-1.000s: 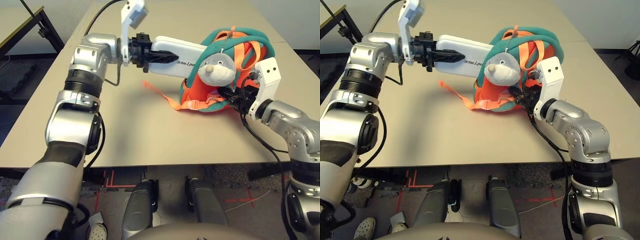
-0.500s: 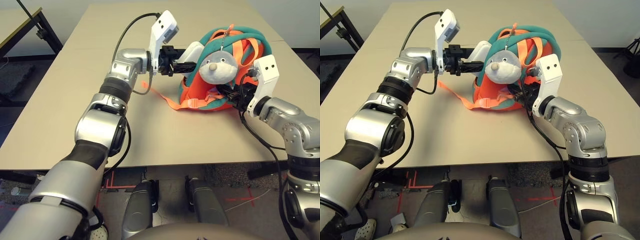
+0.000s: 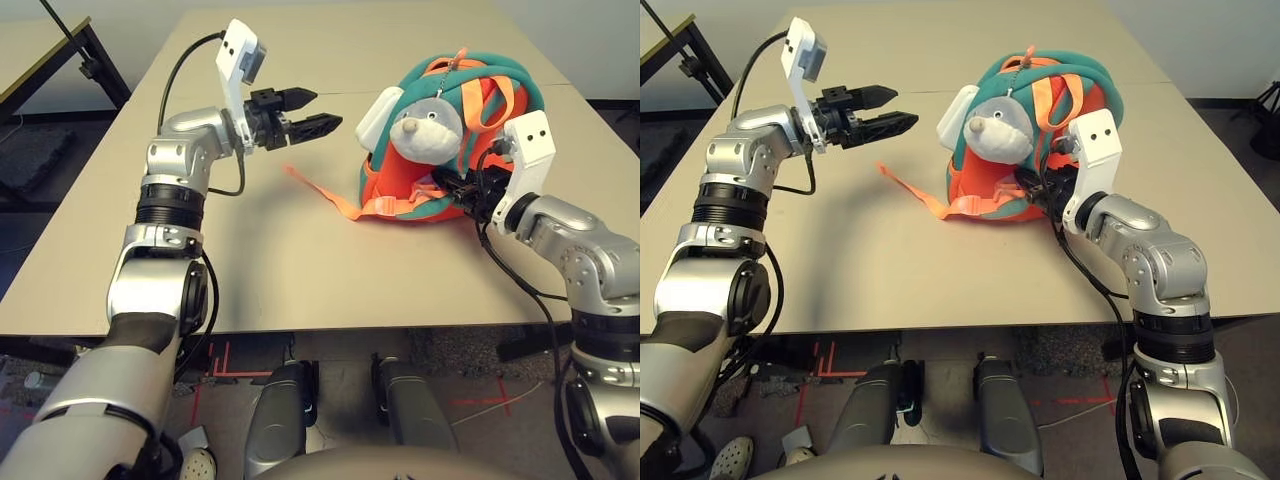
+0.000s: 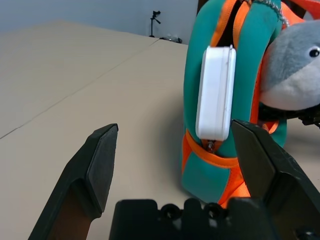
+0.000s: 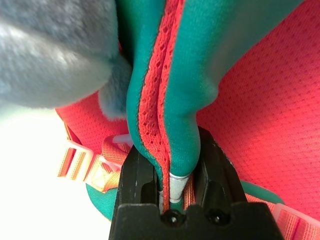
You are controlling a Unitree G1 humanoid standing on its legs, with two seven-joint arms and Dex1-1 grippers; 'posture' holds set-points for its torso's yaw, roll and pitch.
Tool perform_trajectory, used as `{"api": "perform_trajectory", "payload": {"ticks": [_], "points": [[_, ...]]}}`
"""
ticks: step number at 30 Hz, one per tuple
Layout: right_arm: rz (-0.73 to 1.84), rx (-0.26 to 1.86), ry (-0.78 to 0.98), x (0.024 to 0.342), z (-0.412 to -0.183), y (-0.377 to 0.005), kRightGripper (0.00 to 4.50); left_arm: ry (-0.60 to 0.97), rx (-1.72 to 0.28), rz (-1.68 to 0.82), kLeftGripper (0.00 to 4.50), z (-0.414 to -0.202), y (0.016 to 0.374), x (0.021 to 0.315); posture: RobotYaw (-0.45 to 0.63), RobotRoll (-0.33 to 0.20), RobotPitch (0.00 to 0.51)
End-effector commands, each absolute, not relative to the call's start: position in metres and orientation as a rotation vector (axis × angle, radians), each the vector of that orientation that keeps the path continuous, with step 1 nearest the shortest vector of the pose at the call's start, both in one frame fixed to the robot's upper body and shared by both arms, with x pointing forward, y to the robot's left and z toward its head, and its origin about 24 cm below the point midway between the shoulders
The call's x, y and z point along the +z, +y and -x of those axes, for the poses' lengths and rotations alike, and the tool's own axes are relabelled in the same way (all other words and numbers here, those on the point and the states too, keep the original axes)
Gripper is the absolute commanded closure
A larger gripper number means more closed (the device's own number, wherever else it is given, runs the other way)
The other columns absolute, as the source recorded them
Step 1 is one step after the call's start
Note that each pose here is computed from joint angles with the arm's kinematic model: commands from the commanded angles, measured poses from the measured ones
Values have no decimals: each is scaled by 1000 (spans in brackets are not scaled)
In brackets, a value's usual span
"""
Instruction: Put the pencil case into the backpack and zip it.
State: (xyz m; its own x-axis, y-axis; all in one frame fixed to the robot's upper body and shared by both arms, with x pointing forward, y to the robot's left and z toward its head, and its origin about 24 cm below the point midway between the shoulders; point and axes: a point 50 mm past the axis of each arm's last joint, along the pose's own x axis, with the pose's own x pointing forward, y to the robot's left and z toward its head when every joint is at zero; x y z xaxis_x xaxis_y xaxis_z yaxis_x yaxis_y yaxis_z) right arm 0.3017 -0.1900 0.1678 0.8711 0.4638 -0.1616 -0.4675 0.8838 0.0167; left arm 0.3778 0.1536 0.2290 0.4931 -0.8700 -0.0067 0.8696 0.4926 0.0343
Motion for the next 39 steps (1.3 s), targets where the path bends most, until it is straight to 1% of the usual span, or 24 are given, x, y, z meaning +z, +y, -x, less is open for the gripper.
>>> {"api": "perform_trajectory", "payload": {"ticks": [1, 4, 13, 14, 20, 25, 28, 35, 39], "points": [[27, 490, 179, 164, -304, -188, 3749, -5, -1055, -14, 0, -375, 156, 227, -153, 0, 131], [28, 491, 181, 164, -304, -188, 3749, -18, -1039, 6, 590, -376, 155, 228, -156, 0, 131], [30, 487, 180, 163, -303, -188, 3749, -18, -1067, 8, 4201, -379, 143, 228, -168, 0, 128], [30, 486, 179, 163, -303, -188, 3749, -15, -1076, 10, 4478, -379, 141, 228, -168, 0, 128], [30, 478, 180, 162, -303, -190, 3749, -12, -1123, 35, 4500, -383, 120, 225, -172, 0, 125], [30, 473, 179, 162, -303, -190, 3749, 1, -1176, 65, 4500, -387, 94, 222, -180, 0, 121], [28, 473, 178, 162, -304, -189, 3749, 38, -1190, 72, 4500, -391, 77, 212, -178, 0, 119], [28, 481, 173, 163, -307, -186, 3749, 117, -1196, 42, 4500, -393, 43, 190, -179, 0, 117], [28, 483, 167, 163, -307, -184, 3749, 117, -1186, 34, 4500, -393, 35, 186, -194, 0, 114]]}}
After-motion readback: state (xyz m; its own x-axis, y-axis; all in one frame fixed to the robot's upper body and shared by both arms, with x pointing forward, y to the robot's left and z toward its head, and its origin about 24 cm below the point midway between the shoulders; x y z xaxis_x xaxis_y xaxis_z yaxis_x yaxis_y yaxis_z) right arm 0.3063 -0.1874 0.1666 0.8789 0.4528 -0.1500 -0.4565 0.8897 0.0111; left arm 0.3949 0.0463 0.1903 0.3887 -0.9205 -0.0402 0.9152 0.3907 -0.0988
